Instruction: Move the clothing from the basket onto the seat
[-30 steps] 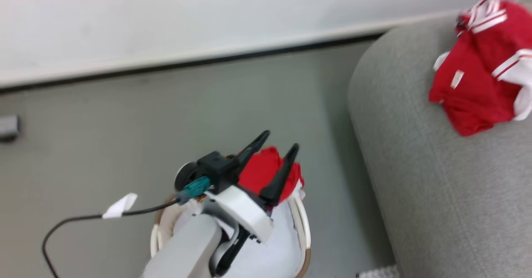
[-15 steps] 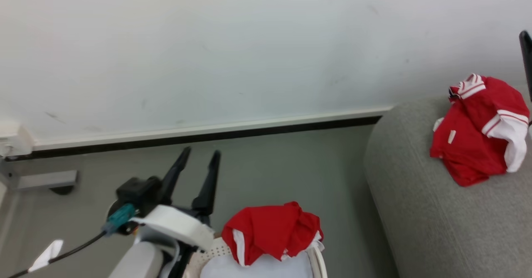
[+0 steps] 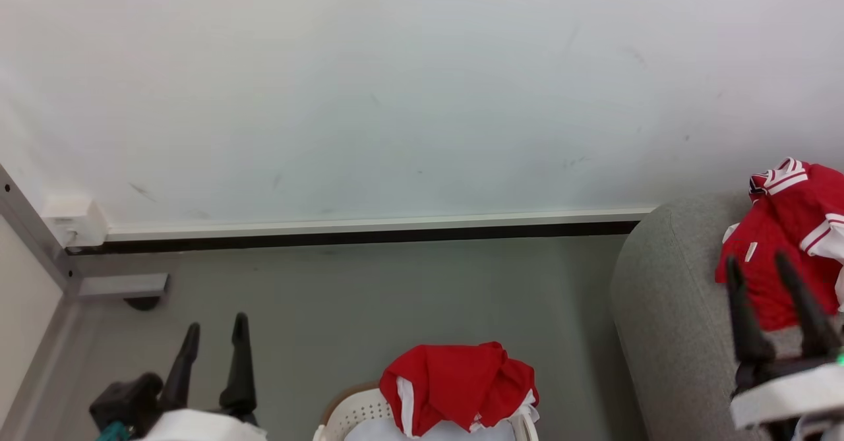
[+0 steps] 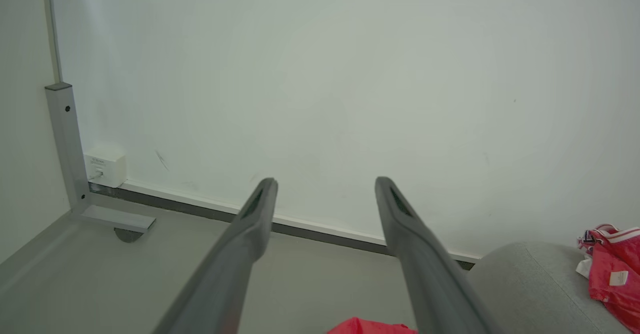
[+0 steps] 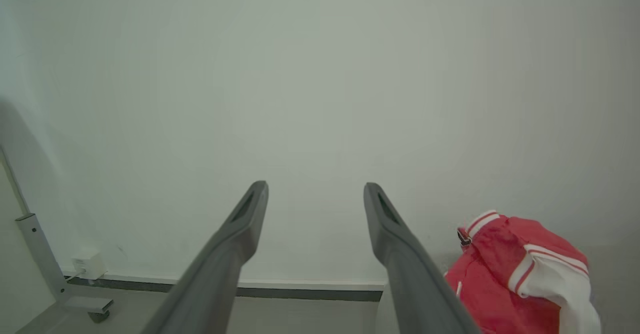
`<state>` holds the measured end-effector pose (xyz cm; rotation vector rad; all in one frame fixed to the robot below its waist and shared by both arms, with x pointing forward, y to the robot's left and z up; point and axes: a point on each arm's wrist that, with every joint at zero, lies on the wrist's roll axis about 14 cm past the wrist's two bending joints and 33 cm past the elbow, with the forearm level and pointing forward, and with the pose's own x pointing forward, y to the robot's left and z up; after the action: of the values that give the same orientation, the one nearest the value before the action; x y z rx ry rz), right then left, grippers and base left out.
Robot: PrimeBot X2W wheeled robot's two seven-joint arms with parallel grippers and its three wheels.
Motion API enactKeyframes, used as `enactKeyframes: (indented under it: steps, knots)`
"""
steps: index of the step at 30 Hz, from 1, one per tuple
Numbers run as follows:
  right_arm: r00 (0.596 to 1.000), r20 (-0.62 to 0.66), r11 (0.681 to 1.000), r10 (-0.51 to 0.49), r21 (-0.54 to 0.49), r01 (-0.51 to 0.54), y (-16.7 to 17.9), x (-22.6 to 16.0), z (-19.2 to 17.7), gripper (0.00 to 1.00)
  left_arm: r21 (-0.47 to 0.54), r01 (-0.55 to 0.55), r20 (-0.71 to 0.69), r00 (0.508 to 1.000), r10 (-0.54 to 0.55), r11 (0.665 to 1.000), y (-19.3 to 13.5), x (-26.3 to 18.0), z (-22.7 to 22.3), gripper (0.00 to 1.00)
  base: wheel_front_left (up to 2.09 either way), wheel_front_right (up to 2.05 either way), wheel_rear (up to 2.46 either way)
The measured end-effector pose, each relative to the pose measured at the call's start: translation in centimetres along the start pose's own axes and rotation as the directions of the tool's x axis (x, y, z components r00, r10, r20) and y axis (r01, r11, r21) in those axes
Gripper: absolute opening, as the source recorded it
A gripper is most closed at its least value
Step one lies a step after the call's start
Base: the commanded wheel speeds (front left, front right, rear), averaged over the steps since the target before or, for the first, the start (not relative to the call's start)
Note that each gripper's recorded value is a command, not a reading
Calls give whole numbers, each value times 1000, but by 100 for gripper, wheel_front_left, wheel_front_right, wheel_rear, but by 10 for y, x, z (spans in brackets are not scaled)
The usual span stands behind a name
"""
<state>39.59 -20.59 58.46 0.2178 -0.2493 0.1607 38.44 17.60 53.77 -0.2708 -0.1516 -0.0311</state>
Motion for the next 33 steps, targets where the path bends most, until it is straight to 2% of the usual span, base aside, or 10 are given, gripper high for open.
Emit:
enactKeyframes:
  steps: [3, 6, 9, 33]
  knots:
    - [998, -55, 1000, -15, 4, 16, 9, -22, -26, 100, 4, -19, -15, 1000, 19, 1000, 8, -7, -7, 100, 0, 0, 0]
    - [996, -92, 1000, -10, -25, 8, 17, -33, -40, 100, 30, -2, -18, 1000, 3, 1000, 4, -8, -10, 100, 0, 0, 0]
    - [995, -99, 1000, -27, -7, 27, 21, -37, -47, 100, 72, 10, -23, 1000, -9, 997, 2, -9, -12, 100, 0, 0, 0]
    - [995, -90, 999, -35, 2, 35, 26, -31, -47, 100, 80, 77, -69, 995, -72, 994, -15, -6, -28, 100, 0, 0, 0]
